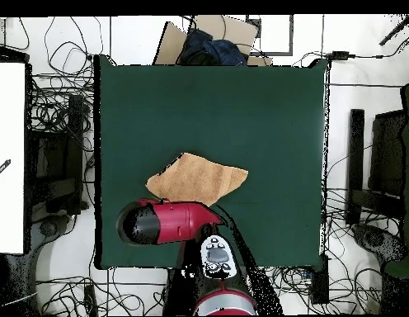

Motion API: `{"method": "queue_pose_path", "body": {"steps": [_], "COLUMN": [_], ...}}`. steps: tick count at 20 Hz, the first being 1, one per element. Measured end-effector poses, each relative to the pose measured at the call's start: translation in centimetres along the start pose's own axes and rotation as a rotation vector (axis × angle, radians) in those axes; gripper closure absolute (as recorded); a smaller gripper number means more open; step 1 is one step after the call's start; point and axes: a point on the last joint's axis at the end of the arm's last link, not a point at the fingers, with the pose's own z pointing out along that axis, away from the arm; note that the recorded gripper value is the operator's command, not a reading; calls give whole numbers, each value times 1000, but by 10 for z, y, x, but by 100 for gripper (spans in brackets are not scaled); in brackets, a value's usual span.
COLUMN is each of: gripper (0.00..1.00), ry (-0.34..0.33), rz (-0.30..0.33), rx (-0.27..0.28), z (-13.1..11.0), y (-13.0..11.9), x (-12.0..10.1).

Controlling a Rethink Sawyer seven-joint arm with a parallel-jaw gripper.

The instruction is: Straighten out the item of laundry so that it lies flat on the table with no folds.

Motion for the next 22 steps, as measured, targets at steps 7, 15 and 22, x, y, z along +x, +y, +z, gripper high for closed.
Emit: {"method": "queue_pose_path", "body": {"steps": [7,15,22], "gripper": [0,0,0], "ry": [-22,-59,-61], "rz": [1,2,4], "rx": [3,-9,-16], "z": [-3,-4,5], "y": [-3,-4,-5], "x": [-12,-36,-45]}}
